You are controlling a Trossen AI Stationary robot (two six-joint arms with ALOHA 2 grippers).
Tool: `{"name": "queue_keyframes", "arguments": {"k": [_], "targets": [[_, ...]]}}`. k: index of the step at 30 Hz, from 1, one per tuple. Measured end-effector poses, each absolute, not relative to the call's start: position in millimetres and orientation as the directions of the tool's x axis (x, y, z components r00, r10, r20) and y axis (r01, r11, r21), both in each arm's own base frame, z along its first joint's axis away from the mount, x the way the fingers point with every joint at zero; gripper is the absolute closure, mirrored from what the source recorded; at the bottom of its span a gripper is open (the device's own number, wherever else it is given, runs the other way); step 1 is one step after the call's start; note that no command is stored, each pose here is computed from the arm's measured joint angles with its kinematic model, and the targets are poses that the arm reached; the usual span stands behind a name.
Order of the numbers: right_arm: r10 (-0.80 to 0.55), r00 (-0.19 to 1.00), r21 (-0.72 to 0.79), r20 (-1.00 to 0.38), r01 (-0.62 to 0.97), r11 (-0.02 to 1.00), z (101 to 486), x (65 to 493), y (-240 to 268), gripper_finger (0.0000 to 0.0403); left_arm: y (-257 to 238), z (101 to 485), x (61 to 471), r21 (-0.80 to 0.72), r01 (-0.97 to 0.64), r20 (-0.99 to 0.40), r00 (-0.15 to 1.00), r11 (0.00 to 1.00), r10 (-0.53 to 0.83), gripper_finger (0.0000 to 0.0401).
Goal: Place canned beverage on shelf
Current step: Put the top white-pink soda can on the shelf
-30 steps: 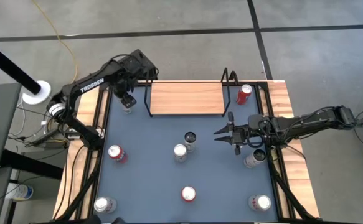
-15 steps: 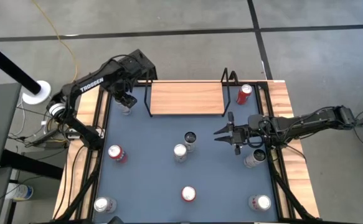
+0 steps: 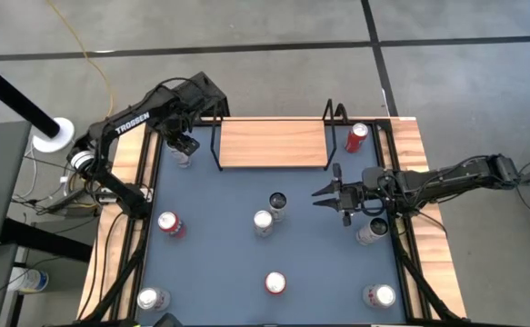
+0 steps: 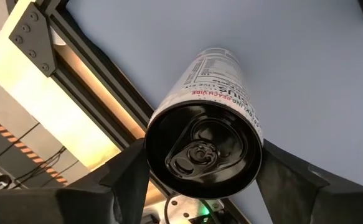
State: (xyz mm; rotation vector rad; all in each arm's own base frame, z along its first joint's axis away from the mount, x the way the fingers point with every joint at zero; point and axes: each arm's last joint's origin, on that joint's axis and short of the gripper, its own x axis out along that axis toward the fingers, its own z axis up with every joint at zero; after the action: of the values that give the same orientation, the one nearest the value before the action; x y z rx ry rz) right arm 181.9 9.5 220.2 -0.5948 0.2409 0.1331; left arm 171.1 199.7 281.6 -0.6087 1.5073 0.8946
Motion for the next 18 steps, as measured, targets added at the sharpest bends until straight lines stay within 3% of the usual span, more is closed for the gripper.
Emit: {"name": "queue_keyframes", "arguments": {"k": [5, 10, 12, 15, 18], "targets": [[0.055, 0.963, -0.538, -0.262, -0.193, 0.821, 220.2, 181.8, 9.6, 0.0292, 202.3, 281.7, 167.3, 0.174, -0.864, -0.984, -0.139, 0.473, 0.108, 0.0167], [0.055, 0.963, -0.538, -0.262, -0.193, 0.821, 220.2, 181.8, 9.6, 0.0292, 205.6, 281.6, 159.0, 0.143, -0.974, -0.989, -0.134, 0.178, 0.062, 0.0167], [0.055, 0.963, -0.538, -0.263, -0.193, 0.821, 220.2, 181.8, 9.6, 0.0292, 206.3, 281.5, 157.6, 0.133, -0.986, -0.99, -0.128, 0.105, 0.052, 0.0166], [0.055, 0.963, -0.538, -0.263, -0.193, 0.821, 220.2, 181.8, 9.6, 0.0292, 206.4, 281.5, 157.6, 0.123, -0.987, -0.992, -0.119, 0.103, 0.046, 0.0152], [0.055, 0.963, -0.537, -0.264, -0.194, 0.821, 220.1, 181.8, 9.6, 0.0292, 206.1, 281.3, 158.6, 0.119, -0.971, -0.993, -0.113, 0.206, 0.044, 0.0134]]}}
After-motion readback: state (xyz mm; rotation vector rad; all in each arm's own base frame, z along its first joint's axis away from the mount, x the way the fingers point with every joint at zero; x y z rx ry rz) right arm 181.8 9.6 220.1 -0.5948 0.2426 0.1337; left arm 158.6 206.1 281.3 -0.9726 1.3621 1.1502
